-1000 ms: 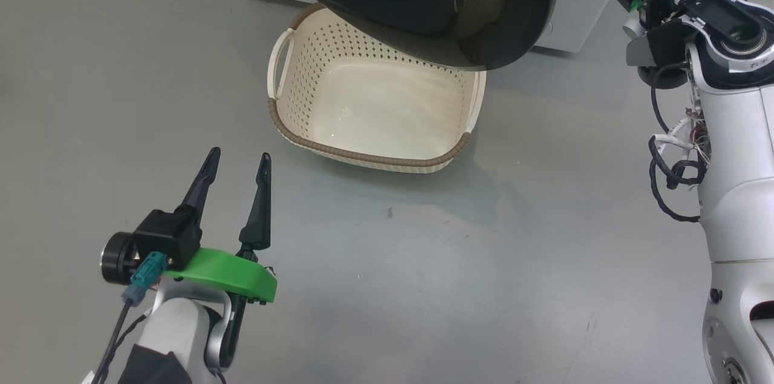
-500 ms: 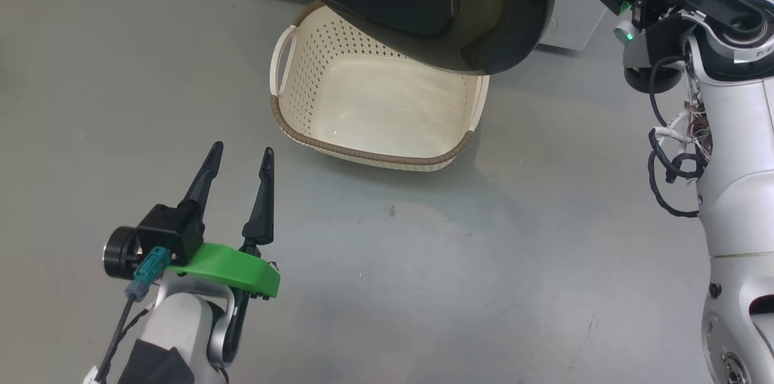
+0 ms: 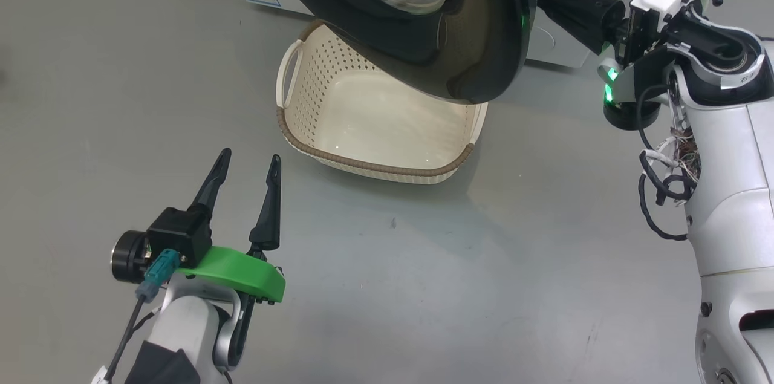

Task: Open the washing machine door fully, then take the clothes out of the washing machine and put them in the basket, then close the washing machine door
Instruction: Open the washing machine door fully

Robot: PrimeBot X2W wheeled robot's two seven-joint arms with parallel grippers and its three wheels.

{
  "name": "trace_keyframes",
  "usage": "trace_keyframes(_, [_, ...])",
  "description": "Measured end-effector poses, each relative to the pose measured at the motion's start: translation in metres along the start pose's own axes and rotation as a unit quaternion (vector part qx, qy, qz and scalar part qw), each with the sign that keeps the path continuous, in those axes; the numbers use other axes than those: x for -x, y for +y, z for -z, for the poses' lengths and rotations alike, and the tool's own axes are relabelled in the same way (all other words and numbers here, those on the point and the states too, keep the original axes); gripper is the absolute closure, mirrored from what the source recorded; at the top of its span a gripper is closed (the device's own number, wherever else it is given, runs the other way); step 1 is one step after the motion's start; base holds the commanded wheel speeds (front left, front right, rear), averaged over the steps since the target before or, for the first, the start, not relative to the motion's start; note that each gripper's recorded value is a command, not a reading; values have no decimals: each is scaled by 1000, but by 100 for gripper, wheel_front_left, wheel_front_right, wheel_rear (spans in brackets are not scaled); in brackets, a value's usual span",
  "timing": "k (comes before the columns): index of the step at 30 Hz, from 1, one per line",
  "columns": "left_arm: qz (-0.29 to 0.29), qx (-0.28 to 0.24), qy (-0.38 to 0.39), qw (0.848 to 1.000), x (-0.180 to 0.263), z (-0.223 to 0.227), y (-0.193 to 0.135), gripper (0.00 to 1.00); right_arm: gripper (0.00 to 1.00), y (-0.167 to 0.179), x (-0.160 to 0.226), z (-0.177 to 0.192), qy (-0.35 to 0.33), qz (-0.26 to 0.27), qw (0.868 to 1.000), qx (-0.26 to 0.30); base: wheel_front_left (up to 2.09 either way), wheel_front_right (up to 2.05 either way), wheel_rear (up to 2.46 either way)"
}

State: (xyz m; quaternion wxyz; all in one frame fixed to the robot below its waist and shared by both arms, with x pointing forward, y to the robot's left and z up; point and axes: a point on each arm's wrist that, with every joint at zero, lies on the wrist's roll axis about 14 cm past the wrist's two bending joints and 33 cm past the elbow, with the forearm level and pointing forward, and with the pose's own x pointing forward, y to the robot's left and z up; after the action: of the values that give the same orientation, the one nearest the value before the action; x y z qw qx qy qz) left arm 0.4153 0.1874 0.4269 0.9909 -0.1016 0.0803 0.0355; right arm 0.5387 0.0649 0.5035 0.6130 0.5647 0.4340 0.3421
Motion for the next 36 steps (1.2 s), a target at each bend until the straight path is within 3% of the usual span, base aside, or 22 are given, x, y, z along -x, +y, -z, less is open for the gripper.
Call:
trace_keyframes(19, [0, 2, -30, 1000, 6, -22, -2, 0, 100, 7, 5, 54, 83, -8, 996, -27, 0, 0, 0])
trace_keyframes(29, [-1, 2, -28, 1000, 6, -20, -2, 0, 100, -1, 0, 79, 128, 8, 992, -15, 0, 0, 0])
trace_keyframes(36, [-3, 1, -25, 1000, 7, -18, 0, 0, 100, 8, -5, 90, 150, -18, 988, -29, 0, 0, 0])
